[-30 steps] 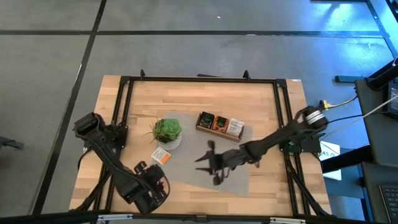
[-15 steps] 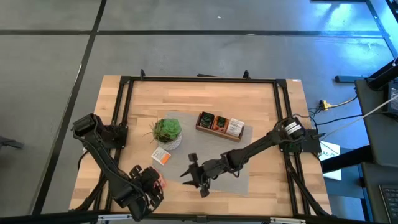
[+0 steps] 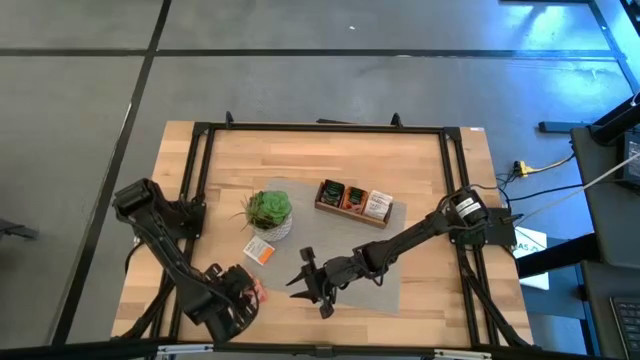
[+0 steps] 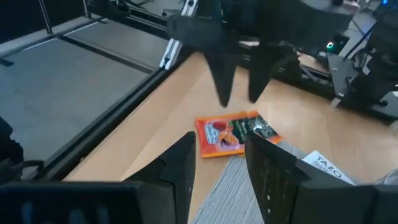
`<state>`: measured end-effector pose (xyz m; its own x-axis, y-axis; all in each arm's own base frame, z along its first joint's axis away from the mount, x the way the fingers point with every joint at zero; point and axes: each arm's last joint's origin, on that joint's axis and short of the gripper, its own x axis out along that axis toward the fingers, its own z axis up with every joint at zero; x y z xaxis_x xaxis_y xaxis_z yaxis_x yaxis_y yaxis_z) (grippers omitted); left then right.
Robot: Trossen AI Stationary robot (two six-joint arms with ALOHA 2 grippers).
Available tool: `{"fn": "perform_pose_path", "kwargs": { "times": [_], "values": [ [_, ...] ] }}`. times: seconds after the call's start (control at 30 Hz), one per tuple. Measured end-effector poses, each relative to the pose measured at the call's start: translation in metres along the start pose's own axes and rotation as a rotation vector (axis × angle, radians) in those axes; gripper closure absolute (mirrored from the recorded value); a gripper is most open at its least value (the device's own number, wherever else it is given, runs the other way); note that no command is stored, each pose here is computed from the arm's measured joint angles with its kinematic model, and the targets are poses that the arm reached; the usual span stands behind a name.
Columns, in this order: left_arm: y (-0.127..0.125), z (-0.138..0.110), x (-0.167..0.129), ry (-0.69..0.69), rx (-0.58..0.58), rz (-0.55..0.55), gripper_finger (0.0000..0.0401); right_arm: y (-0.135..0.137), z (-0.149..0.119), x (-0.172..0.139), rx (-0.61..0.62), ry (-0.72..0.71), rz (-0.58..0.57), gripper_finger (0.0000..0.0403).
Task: Pick & Place Tea
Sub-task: Put the orange tea bag into the middle section of the wooden organizer
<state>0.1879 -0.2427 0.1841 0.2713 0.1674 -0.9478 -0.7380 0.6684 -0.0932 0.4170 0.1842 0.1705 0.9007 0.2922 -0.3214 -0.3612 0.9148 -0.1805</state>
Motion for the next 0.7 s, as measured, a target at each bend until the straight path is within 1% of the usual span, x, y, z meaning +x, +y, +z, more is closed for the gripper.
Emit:
{"fn": "perform_pose_path", "kwargs": {
  "times": [0.07,0.13,0.33,0.4,0.5,0.57,0.63,0.7],
  "values": [
    [0.001,0.000,0.004,-0.006,-0.002,-0.080,0.0195,0.000,0.000,0.000,-0.007,0.002,0.000,0.0262],
    [0.005,0.002,0.008,-0.026,-0.007,-0.125,0.0198,0.000,0.000,0.000,-0.008,0.001,0.000,0.0262],
    [0.023,0.012,0.019,-0.004,-0.074,-0.082,0.0205,-0.001,0.000,0.000,-0.004,0.003,-0.001,0.0262],
    [0.027,0.012,0.024,0.010,-0.079,-0.072,0.0205,-0.001,-0.001,0.000,-0.001,0.004,-0.001,0.0262],
    [0.028,0.011,0.032,0.031,-0.100,-0.105,0.0205,0.000,-0.003,0.002,0.041,0.003,-0.001,0.0262],
    [0.030,0.010,0.038,0.032,-0.109,-0.133,0.0205,0.001,-0.010,0.005,0.038,0.017,0.001,0.0262],
    [0.032,0.009,0.042,0.029,-0.114,-0.142,0.0205,0.004,-0.020,0.011,0.009,0.031,0.004,0.0262],
    [0.035,0.008,0.045,0.036,-0.130,-0.132,0.0206,0.005,-0.028,0.015,-0.006,0.030,0.004,0.0262]
  ]
}}
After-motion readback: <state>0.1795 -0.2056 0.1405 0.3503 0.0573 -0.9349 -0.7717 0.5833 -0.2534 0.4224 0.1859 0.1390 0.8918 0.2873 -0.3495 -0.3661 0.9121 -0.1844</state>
